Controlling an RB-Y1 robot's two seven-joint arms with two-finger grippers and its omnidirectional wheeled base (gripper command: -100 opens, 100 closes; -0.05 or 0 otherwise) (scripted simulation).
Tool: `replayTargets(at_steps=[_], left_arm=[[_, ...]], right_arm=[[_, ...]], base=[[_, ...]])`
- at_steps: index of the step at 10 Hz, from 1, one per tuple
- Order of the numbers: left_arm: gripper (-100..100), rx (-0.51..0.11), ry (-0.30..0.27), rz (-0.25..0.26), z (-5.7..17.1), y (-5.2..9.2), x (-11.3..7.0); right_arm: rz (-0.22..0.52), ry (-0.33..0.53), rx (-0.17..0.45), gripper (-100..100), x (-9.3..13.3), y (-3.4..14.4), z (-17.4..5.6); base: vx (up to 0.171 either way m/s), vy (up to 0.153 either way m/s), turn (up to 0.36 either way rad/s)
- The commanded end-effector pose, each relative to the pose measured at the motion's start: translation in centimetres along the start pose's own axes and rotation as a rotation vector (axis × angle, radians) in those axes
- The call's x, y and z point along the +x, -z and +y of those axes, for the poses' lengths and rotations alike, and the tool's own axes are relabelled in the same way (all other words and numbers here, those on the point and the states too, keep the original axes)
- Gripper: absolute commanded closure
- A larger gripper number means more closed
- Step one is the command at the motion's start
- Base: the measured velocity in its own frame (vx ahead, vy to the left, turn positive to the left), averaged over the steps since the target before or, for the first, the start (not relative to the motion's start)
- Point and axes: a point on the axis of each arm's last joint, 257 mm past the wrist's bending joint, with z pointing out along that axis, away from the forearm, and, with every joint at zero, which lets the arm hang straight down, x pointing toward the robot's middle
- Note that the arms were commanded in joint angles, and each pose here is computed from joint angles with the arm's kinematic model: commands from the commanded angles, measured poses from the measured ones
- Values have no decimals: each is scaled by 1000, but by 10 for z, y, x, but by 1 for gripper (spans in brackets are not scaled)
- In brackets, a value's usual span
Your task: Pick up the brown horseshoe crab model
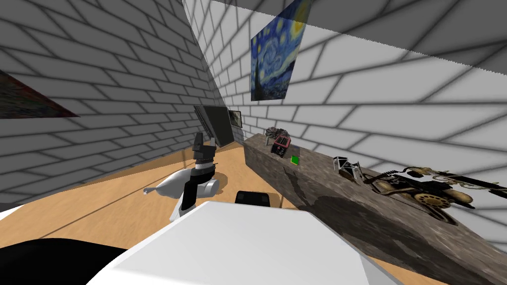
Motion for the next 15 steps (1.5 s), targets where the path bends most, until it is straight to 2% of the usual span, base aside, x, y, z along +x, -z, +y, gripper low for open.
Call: replayTargets(at_steps=[1,2,4,6,8,10,12,15], left_arm=[[0,0,0,0,0,0,0],[0,0,0,0,0,0,0],[0,0,0,0,0,0,0],[0,0,0,0,0,0,0],[0,0,0,0,0,0,0],[0,0,0,0,0,0,0],[0,0,0,0,0,0,0],[0,0,-1,0,0,0,0]], right_arm=[[54,83,53,-100,16,12,-39],[54,88,54,-100,14,12,-41],[108,188,115,-100,23,26,-88],[108,188,115,-100,23,26,-88],[144,265,162,-100,23,38,-124],[162,318,197,-100,17,46,-151],[159,350,217,-100,6,48,-165],[136,366,223,-100,-11,45,-169]], base=[[81,28,297],[70,5,85],[81,-14,269],[53,-22,28],[55,-38,274],[139,-92,256],[139,-146,264],[120,-183,189]])
